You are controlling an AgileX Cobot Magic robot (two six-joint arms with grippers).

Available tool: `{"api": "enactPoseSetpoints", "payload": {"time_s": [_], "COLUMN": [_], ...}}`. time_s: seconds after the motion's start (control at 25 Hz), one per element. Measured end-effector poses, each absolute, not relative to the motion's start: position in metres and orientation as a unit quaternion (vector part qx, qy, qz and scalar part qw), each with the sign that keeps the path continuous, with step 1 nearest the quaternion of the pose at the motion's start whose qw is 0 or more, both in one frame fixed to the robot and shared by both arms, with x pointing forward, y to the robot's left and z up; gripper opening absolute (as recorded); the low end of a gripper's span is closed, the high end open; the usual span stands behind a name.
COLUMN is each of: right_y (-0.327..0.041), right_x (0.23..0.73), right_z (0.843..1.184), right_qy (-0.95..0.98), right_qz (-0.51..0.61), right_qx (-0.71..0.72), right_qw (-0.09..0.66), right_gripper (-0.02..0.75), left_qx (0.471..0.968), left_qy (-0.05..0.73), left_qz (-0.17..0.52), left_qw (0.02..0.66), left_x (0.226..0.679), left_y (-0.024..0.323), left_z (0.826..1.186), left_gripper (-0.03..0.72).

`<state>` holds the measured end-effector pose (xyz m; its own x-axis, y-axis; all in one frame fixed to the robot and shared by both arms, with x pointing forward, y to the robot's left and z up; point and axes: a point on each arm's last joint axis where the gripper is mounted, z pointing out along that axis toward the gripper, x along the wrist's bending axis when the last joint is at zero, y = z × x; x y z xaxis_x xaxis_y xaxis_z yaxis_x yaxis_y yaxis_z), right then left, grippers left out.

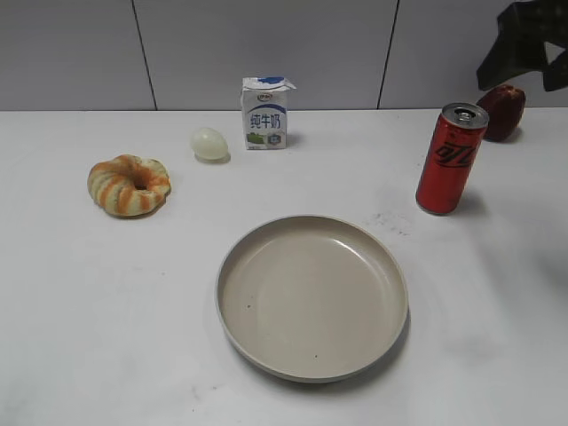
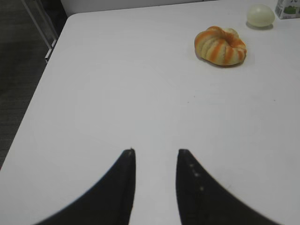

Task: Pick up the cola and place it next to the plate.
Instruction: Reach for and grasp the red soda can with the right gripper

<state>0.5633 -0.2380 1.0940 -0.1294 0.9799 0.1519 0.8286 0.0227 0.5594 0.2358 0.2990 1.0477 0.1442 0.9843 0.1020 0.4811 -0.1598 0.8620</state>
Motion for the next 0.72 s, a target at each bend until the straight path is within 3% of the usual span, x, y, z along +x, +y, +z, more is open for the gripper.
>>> {"api": "enactPoseSetpoints", "payload": {"time_s": [0.32, 0.72], "right_y": [-0.226, -0.229], "right_x": [0.638, 0.663], "right_z": [1.057, 1.027], "right_qy": [0.716, 0.72], "right_qz": [0.224, 0.173], "right_qx": [0.653, 0.664], "right_qw": [0.106, 0.109], "right_gripper": [0.59, 0.594], "left_qx": [0.671, 0.671], "left_qy": [0.546, 0.546], "left_qz": [0.36, 0.36], "left_qw": [0.349, 0.349], "left_x": [0.236, 0.236], "left_y": [0.299, 0.299], "left_z": [1.048, 1.048], "left_gripper": [0.236, 0.236]}}
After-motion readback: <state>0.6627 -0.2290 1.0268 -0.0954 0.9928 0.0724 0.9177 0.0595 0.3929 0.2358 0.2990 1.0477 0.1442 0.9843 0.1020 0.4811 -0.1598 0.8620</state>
